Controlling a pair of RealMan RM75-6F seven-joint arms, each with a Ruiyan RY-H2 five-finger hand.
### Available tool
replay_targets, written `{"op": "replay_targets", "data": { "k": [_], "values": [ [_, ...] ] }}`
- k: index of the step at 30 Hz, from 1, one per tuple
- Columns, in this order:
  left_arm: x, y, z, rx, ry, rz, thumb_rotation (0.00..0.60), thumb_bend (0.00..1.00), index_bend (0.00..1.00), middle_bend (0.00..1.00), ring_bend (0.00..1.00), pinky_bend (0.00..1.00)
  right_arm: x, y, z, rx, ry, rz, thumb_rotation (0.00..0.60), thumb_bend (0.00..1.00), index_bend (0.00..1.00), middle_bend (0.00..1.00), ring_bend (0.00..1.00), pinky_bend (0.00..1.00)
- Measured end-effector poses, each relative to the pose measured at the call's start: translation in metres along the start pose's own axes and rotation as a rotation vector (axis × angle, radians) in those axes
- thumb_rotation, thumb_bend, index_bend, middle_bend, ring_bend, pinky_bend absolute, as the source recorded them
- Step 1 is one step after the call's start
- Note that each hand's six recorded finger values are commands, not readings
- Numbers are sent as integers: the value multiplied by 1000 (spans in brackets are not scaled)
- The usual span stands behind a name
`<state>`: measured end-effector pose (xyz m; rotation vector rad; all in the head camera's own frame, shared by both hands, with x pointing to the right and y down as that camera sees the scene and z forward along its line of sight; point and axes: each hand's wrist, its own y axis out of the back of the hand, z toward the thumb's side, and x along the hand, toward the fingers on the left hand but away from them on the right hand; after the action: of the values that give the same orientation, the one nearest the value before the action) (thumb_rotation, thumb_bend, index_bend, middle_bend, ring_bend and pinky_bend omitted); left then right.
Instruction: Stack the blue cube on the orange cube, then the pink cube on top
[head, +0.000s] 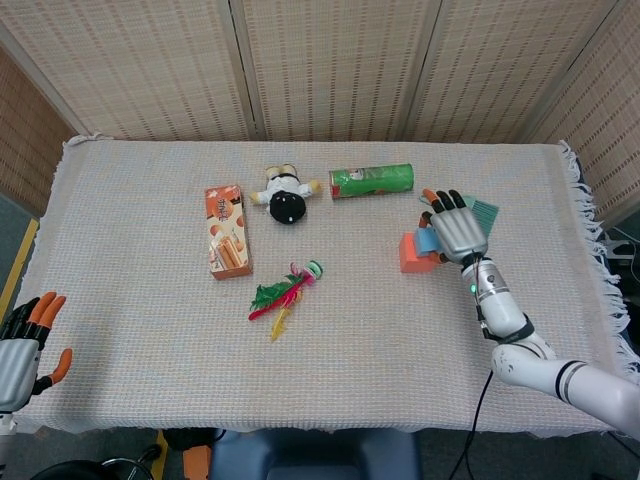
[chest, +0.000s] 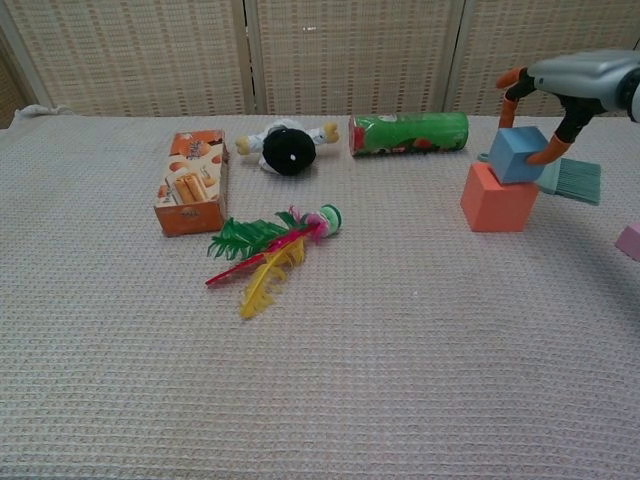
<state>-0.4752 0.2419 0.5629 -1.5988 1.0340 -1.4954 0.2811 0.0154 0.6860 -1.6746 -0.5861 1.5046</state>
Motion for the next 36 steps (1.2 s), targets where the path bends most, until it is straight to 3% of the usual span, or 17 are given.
{"op": "replay_targets", "data": {
  "k": [30,36],
  "values": [
    [-1,0,-1,-9,-4,-8,600,453,0,0,0,85,1,-5,7,-21,-49,38,600,140,458,0,0,0],
    [-1,1,-2,-9,-2,-8,600,452,0,0,0,85,1,-6,8,-19,-51,42,600,139,327,0,0,0]
  ]
}}
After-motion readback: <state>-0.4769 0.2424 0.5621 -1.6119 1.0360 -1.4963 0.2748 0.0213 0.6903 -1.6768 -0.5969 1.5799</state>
